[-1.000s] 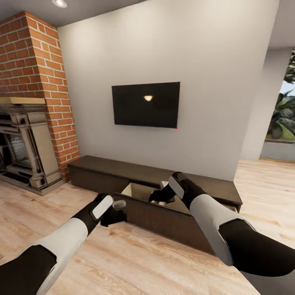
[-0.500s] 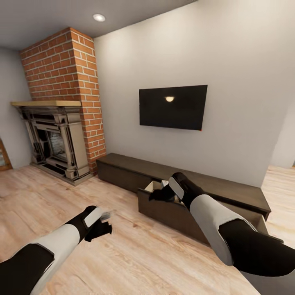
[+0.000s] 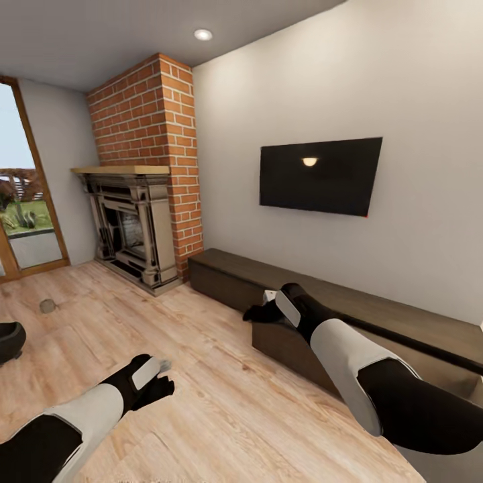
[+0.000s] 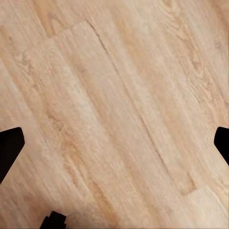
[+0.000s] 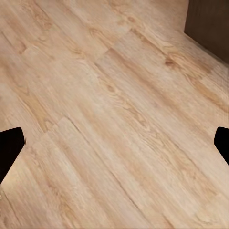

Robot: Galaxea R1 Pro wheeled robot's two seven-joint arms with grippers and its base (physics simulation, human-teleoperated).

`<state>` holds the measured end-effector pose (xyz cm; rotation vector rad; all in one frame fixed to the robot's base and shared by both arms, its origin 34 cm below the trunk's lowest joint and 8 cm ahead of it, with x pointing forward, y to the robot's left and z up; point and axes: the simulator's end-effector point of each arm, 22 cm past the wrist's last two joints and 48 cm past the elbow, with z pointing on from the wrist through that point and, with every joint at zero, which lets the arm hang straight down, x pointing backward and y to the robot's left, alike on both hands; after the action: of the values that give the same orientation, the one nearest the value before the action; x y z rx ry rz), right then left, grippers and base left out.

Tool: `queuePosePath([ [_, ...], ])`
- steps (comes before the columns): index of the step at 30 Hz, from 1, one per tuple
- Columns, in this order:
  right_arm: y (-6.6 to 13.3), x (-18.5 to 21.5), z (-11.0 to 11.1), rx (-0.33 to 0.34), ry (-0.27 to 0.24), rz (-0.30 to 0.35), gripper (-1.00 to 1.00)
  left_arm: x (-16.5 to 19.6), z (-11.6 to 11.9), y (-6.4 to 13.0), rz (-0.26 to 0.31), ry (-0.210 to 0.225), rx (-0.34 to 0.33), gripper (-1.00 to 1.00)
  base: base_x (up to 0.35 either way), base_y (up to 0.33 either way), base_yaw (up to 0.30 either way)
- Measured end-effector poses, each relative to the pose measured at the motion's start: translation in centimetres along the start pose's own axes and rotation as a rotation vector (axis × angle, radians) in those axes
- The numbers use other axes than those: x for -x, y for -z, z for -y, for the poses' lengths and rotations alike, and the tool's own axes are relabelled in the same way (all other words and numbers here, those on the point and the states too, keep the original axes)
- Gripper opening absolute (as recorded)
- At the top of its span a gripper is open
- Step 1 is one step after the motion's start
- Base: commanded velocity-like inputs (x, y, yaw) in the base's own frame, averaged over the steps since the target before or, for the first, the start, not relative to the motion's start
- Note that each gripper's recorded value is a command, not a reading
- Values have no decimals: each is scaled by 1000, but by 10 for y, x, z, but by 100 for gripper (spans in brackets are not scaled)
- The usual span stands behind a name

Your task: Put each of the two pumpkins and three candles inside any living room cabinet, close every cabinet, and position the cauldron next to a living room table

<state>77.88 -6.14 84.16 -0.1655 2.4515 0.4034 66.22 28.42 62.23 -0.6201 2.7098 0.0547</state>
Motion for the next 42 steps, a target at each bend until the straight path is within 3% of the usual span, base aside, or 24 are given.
queuePosePath([
  [9,-11,-8,3,2,-11,39,100,0,-10,-4,9,-3,18,100,0,0,149],
  [20,-21,-23,7,-3,-14,41,100,-12,-24,-18,48,30,42,100,0,0,2],
  [23,-23,-21,8,-4,-13,67,100,-17,-30,-23,64,45,51,100,62,0,0],
  [31,-23,-18,9,-8,-10,86,100,-23,-39,-30,89,60,65,100,274,0,28],
  [42,-23,-14,10,-11,-10,105,100,-22,-39,-31,102,67,65,100,228,-13,260],
])
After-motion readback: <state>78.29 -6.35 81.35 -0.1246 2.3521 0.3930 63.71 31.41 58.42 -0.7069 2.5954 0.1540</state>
